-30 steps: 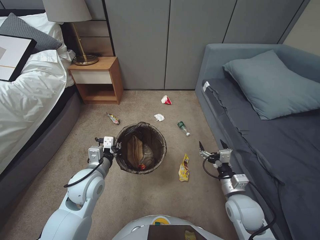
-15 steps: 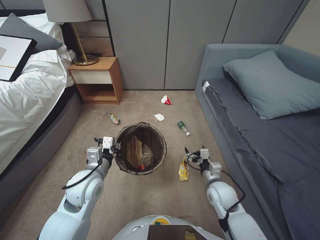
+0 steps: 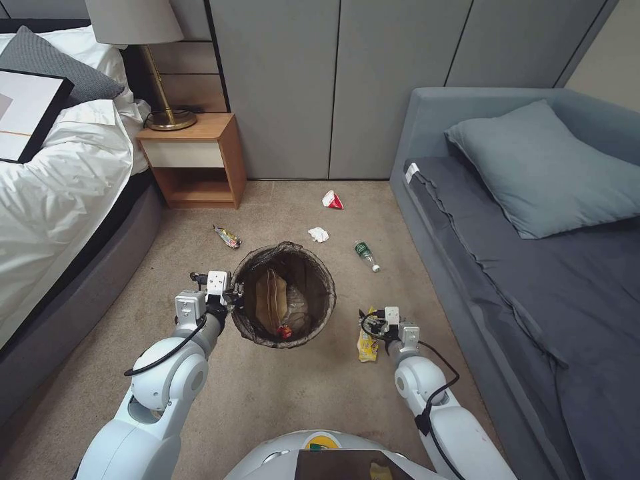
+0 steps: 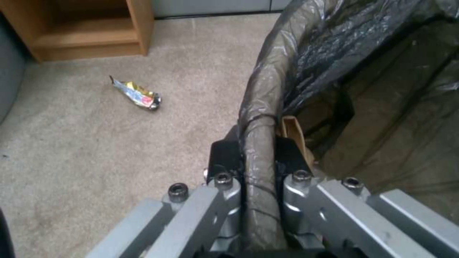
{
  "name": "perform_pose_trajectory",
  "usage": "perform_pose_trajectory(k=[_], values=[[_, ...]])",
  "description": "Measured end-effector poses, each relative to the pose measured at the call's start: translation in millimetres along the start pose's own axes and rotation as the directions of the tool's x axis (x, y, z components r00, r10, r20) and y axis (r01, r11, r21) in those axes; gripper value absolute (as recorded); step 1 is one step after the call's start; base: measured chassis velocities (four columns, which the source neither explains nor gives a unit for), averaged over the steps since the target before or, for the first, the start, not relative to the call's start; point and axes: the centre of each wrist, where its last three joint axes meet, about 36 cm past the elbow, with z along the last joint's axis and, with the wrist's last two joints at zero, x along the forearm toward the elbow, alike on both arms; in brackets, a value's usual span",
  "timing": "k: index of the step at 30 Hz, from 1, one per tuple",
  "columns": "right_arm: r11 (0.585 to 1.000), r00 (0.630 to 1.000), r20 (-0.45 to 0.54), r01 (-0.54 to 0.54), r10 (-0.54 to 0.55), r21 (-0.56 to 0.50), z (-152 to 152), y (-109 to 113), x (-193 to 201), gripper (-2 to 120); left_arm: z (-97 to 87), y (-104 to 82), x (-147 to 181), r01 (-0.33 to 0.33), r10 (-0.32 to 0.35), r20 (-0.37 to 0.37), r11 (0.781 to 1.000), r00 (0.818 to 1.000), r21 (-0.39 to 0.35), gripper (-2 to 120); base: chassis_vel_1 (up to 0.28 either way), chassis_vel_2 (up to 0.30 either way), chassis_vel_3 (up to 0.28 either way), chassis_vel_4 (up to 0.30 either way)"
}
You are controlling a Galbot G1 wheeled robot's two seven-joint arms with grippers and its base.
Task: Pick up the trash bin, then pick up the garbage from the floor and place it into the trash bin.
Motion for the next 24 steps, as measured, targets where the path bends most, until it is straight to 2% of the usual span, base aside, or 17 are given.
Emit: perform_pose_trajectory(k=[9, 24], values=[[0.997, 0.993, -0.096, -0.067, 0.063, -0.039, 10, 8, -40, 100, 0.4, 1.1, -3, -0.005, 0.005, -0.003, 1.0, 1.0, -0.001, 5, 0.0, 0.0, 0.0, 0.0], [0.993, 0.984, -0.139, -0.115, 0.112, -0.016, 25, 9, -76, 100, 1.1, 3.1, -9, -0.008, 0.008, -0.008, 1.0, 1.0, -0.003, 5, 0.0, 0.0, 0.0, 0.0]])
